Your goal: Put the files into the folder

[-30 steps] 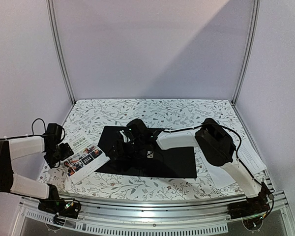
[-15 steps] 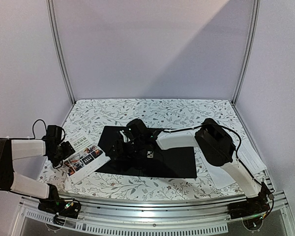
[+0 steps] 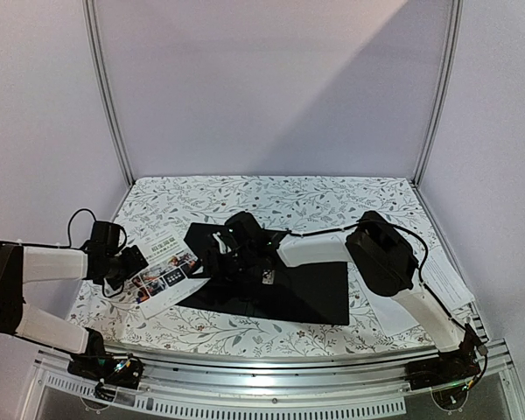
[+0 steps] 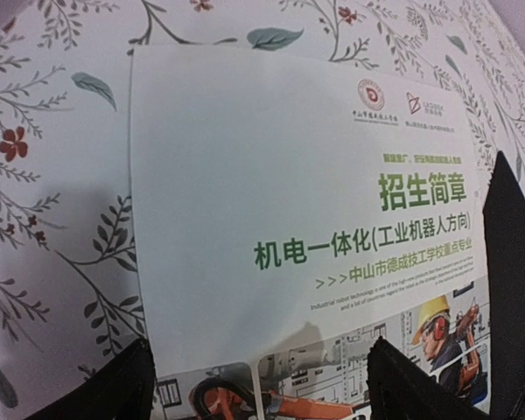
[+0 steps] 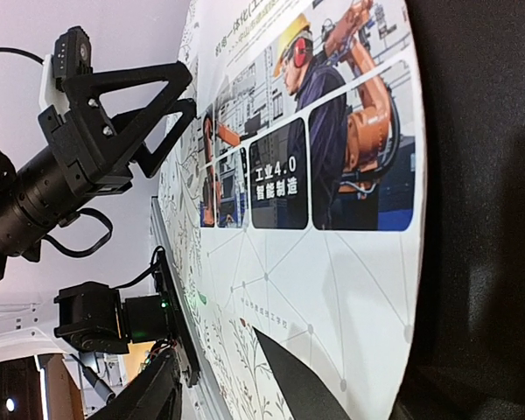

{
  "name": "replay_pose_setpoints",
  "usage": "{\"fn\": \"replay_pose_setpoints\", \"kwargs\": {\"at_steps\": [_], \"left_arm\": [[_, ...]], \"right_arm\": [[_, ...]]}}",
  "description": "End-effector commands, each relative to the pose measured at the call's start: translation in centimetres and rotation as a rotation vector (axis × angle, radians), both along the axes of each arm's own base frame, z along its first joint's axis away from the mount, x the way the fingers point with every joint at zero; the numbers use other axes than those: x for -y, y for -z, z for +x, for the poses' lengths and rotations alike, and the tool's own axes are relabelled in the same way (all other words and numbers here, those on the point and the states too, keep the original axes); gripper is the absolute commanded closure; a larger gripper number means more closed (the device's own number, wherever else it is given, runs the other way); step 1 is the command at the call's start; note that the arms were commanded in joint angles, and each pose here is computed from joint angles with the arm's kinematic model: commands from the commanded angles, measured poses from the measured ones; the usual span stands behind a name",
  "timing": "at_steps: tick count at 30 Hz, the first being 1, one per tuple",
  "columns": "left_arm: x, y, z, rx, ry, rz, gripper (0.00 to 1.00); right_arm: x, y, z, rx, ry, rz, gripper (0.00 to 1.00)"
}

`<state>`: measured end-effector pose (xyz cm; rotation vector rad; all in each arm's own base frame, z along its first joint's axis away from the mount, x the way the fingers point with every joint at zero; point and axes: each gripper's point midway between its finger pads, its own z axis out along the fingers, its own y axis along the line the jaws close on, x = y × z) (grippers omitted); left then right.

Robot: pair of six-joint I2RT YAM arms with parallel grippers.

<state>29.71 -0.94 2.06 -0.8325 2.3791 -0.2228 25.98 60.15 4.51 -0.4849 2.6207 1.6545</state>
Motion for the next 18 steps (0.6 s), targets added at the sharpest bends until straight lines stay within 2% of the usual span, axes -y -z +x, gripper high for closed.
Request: {"fn": "replay_pose_setpoints", "kwargs": {"at_steps": [1, 4, 6, 9, 11, 18], "left_arm": [[2.2, 3.5, -4.2, -0.191, 0.047, -0.097, 0.16], [2.1, 3.4, -4.2, -0.190, 0.048, -0.091, 0.16], [2.0, 3.3, -4.2, -0.188, 0.048, -0.083, 0.16], [1.9, 2.9, -4.0, -0.182, 0.056, -0.071, 0.16], [1.3, 2.4, -3.7, -0.175, 0.048, -0.029, 0.15], [0.1, -1.3, -1.2, -0.090, 0.058, 0.077, 0.14]], "right_arm": [[0.7, 3.4, -1.1, -0.041, -0.001, -0.072, 0.41], [0.9, 2.7, -0.8, -0.020, 0.012, -0.063, 0.59], [0.9, 2.3, -0.3, -0.007, 0.024, -0.056, 0.76], [1.0, 1.9, 0.4, 0.018, 0.036, -0.042, 0.95], [1.0, 1.2, 0.8, 0.048, 0.034, -0.030, 1.00], [3.4, -2.8, 2.3, 0.208, 0.077, -0.014, 1.00]]}}
